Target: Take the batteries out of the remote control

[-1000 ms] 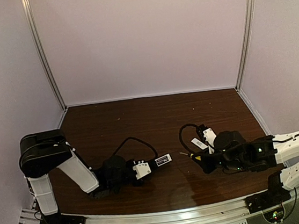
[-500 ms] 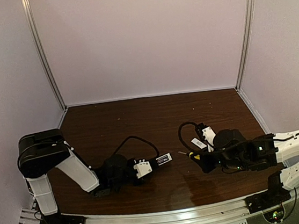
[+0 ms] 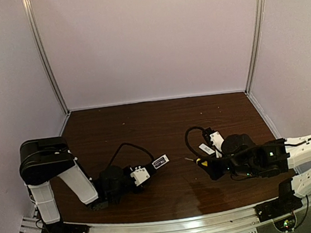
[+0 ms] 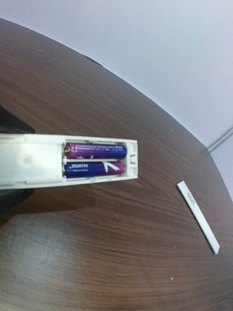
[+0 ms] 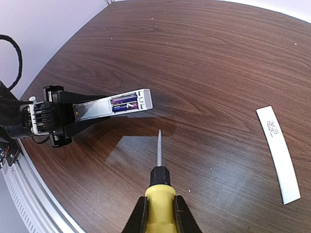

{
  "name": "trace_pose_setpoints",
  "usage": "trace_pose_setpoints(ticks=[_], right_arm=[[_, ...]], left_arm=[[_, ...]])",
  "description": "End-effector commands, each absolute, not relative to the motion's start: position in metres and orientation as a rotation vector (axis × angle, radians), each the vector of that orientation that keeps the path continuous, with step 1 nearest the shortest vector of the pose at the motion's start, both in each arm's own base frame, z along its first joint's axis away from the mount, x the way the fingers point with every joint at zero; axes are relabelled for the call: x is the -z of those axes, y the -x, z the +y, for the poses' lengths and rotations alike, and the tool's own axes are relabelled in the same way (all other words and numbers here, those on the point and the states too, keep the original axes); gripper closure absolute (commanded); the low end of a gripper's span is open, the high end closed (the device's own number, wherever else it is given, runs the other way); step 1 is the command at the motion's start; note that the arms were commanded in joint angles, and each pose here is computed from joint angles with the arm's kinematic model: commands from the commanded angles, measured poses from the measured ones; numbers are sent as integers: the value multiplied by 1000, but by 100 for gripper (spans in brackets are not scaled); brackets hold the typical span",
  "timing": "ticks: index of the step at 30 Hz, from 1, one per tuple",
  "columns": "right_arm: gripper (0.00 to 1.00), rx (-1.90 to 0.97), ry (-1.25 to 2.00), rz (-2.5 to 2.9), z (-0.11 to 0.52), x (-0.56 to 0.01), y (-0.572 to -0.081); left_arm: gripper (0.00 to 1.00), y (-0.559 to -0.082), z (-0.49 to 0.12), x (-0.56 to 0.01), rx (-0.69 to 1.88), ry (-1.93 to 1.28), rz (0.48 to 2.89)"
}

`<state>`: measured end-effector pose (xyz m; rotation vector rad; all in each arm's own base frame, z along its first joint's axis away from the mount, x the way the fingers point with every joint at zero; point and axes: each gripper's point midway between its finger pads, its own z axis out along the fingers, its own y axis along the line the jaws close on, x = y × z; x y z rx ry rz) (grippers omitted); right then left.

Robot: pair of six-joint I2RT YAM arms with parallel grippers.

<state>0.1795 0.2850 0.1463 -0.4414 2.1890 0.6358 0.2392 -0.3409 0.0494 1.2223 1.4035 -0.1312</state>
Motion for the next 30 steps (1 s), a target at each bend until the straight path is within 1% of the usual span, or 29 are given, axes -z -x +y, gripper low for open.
trace_pose_setpoints(ticks=[1,4,11,21,30], right_arm=[[100,-640,431,2179,290,-156,-180],[100,-635,440,2184,291,-155,-180],[100,-632,455,2185,294,-155,-180],[100,-646,457,2189,291,-153,-176],[100,-663,457,2215,289,-147,-169]], left_arm=[[100,-248,-346,-92,176,-1043,1317],[100,-235,-357,-88,262,-1124,1304],[100,-210,-390,-57,408,-1395,1336],[100,-206,-396,-55,455,-1425,1357],[100,-212,-394,-54,412,-1417,1368]])
